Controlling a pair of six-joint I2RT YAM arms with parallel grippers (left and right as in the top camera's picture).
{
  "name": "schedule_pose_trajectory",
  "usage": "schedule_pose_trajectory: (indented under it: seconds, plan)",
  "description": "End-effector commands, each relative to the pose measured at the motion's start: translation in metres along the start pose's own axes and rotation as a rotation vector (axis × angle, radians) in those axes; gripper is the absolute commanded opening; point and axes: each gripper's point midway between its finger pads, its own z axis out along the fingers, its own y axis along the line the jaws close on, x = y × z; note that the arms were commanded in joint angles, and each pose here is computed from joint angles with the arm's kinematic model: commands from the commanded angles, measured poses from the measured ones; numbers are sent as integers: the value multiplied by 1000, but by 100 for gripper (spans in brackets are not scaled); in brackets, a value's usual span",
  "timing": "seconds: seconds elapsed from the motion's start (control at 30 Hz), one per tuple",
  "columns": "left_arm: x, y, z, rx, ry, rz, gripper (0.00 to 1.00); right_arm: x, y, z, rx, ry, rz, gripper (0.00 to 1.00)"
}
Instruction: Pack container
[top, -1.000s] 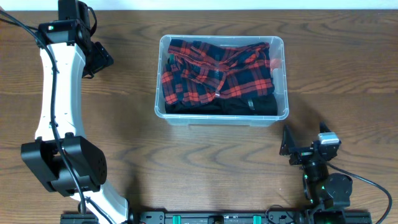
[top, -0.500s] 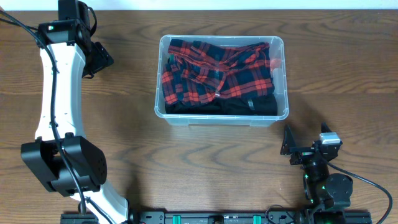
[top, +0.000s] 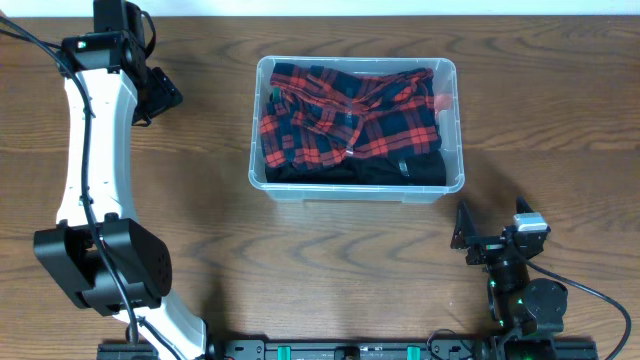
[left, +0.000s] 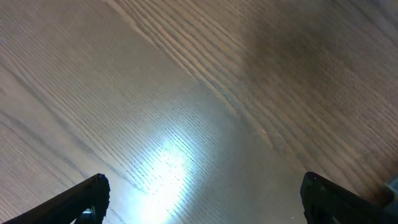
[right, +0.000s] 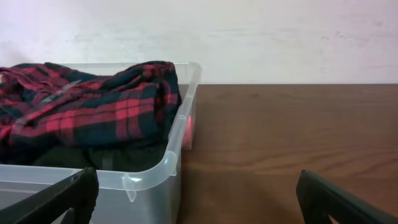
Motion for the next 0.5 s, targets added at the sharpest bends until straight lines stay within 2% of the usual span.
schedule_pose_trajectory:
  seconds: [0.0, 0.23, 0.47]
  plan:
    - [1, 2, 4, -12, 9, -2, 98, 0, -3, 0, 11, -2, 10, 99]
    - [3, -1, 7, -14, 17, 7, 98, 0, -3, 0, 11, -2, 10, 99]
    - [-1, 4, -12, 9, -25, -8, 98, 0, -3, 0, 11, -2, 10, 99]
